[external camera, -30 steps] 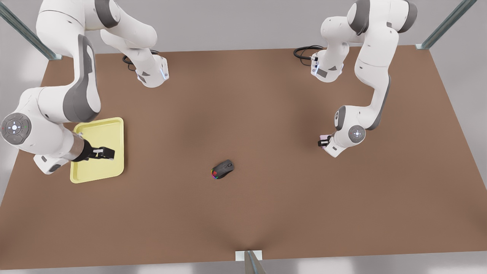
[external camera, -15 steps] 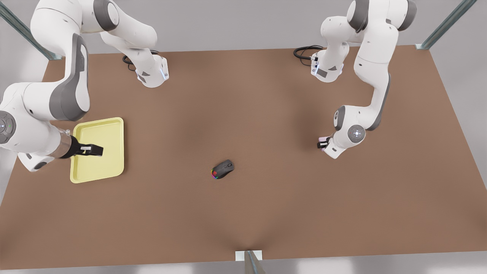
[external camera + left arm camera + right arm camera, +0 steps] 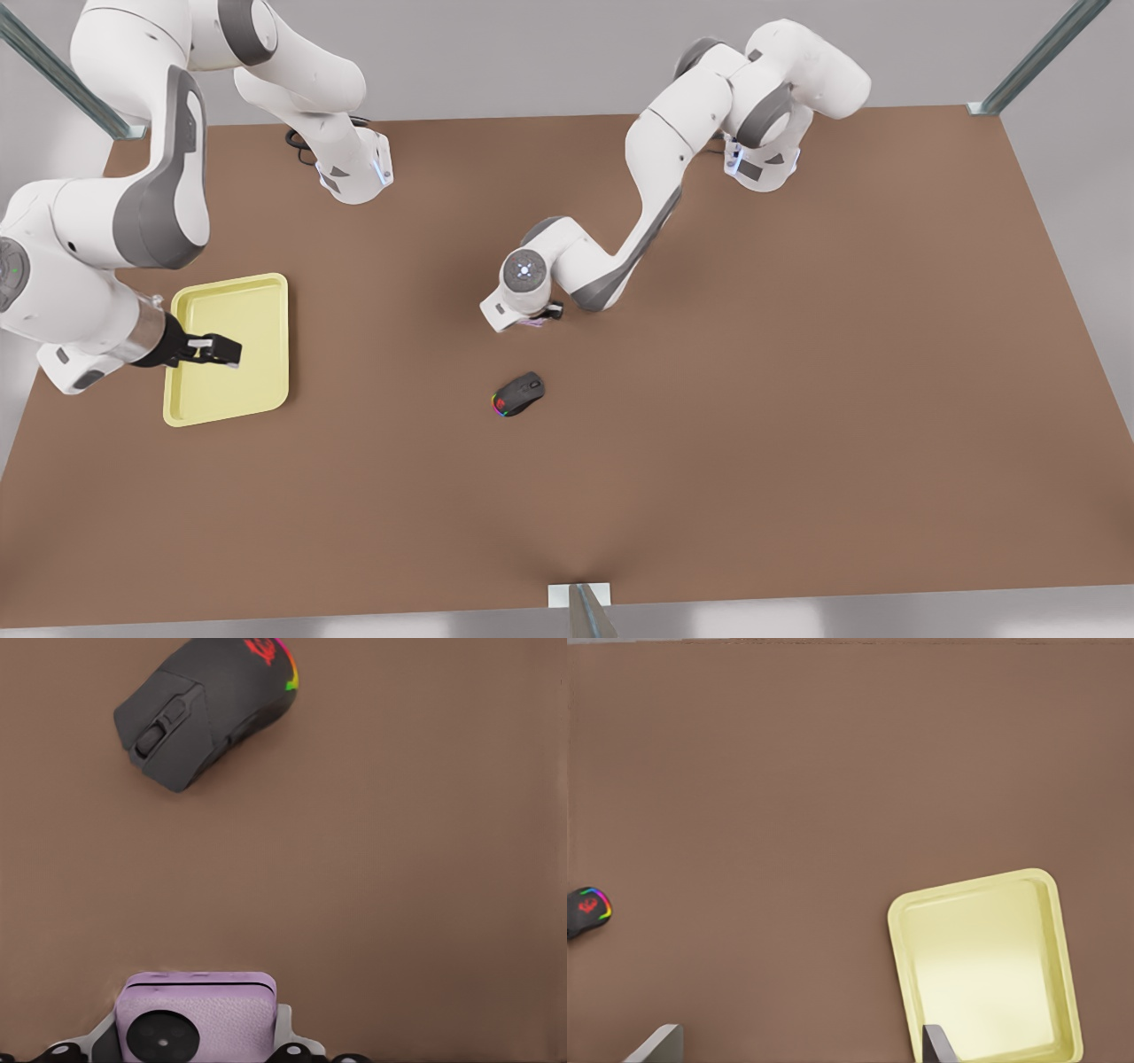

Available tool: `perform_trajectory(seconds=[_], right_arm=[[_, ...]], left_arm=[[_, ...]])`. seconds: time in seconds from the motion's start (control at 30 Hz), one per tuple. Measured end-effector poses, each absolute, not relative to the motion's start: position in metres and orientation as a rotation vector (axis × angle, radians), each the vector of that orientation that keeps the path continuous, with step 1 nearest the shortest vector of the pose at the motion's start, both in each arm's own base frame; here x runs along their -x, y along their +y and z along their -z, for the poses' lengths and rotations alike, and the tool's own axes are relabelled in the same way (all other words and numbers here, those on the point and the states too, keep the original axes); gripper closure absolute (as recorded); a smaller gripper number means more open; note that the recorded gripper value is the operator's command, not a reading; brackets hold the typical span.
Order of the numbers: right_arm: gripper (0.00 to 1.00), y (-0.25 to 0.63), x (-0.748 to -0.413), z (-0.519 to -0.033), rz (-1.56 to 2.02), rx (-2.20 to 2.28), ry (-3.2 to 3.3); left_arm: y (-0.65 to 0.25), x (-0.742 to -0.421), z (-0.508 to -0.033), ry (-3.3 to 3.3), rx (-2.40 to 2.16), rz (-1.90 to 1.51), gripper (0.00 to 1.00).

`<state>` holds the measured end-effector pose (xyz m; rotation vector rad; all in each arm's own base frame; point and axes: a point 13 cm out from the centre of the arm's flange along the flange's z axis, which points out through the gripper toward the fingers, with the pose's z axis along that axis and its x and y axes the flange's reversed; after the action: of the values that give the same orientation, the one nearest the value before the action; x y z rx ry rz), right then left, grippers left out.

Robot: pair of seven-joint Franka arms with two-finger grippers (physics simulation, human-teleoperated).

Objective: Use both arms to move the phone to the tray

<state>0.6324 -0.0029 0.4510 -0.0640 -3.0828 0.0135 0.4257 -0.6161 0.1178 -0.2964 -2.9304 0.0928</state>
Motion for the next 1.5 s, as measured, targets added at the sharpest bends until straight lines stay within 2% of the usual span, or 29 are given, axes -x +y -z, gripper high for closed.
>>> perform_trajectory(seconds=[0.17, 0.2, 0.23, 0.37, 0.4, 0.43, 0.47, 0.53, 0.57, 0.6, 0.63, 0.67, 0.73, 0.8, 0.93, 1.0, 1.13, 1.23, 1.37, 1.5], right_arm=[[0.00, -0.002, -0.638, -0.453, -0.010, 0.063, -3.106], [0.00, -0.002, -0.638, -0.455, -0.010, 0.063, -3.111], [0.00, -0.002, -0.639, -0.456, -0.010, 0.063, -3.116], [0.00, -0.003, -0.641, -0.457, -0.008, 0.069, -3.124], [0.00, -0.003, -0.641, -0.456, -0.007, 0.068, -3.123], [0.00, -0.003, -0.641, -0.455, -0.005, 0.068, -3.121], [0.00, -0.002, -0.641, -0.453, -0.004, 0.066, -3.118], [0.00, 0.010, -0.640, -0.443, -0.001, 0.039, -3.103], [0.00, 0.027, -0.641, -0.437, 0.001, 0.002, -3.097], [0.00, 0.051, -0.641, -0.432, 0.003, -0.046, -3.091], [0.00, 0.082, -0.640, -0.425, 0.003, -0.111, -3.083], [0.00, 0.114, -0.637, -0.420, 0.002, -0.175, -3.078], [0.00, 0.173, -0.623, -0.412, -0.003, -0.289, -3.060], [0.00, 0.209, -0.608, -0.402, -0.010, -0.353, -3.038], [0.00, 0.255, -0.565, -0.361, -0.040, -0.441, -2.964], [0.00, 0.267, -0.541, -0.335, -0.051, -0.470, -2.933], [0.00, 0.294, -0.518, -0.290, -0.041, -0.520, -2.915], [0.00, 0.330, -0.517, -0.266, -0.005, -0.540, -2.936], [0.00, 0.392, -0.520, -0.266, 0.058, -0.538, -3.003], [0.00, 0.411, -0.517, -0.255, 0.073, -0.459, -3.023]], left_arm=[[-0.647, -0.420, -0.084, -2.953, 0.093, -0.108, 0.34], [-0.651, -0.418, -0.078, -2.959, 0.057, -0.114, 0.03], [-0.656, -0.415, -0.072, -2.962, 0.028, -0.120, 0.00], [-0.671, -0.402, -0.076, -2.971, -0.069, -0.146, 0.00], [-0.673, -0.405, -0.096, -2.974, -0.094, -0.164, 0.00], [-0.667, -0.427, -0.149, -2.982, -0.145, -0.213, 0.00], [-0.639, -0.469, -0.225, -2.996, -0.225, -0.280, 0.00], [-0.496, -0.577, -0.356, -3.000, -0.475, -0.318, 0.00], [-0.400, -0.620, -0.388, -2.978, -0.621, -0.279, 0.00], [-0.321, -0.642, -0.405, -2.947, -0.721, -0.225, 0.00], [-0.249, -0.646, -0.417, -2.906, -0.796, -0.171, 0.00], [-0.184, -0.625, -0.420, -2.867, -0.827, -0.084, 0.00], [-0.124, -0.578, -0.412, -2.836, -0.763, 0.057, 0.00], [-0.108, -0.564, -0.414, -2.840, -0.648, 0.122, 0.00], [-0.121, -0.558, -0.448, -2.883, -0.411, 0.105, 0.00], [-0.124, -0.553, -0.449, -2.867, -0.316, 0.091, 0.00], [-0.125, -0.546, -0.441, -2.833, -0.164, 0.074, 0.00], [-0.125, -0.544, -0.436, -2.814, -0.074, 0.065, 0.00], [-0.125, -0.543, -0.431, -2.799, 0.024, 0.051, 0.00], [-0.125, -0.544, -0.427, -2.790, 0.102, 0.038, 0.00]])
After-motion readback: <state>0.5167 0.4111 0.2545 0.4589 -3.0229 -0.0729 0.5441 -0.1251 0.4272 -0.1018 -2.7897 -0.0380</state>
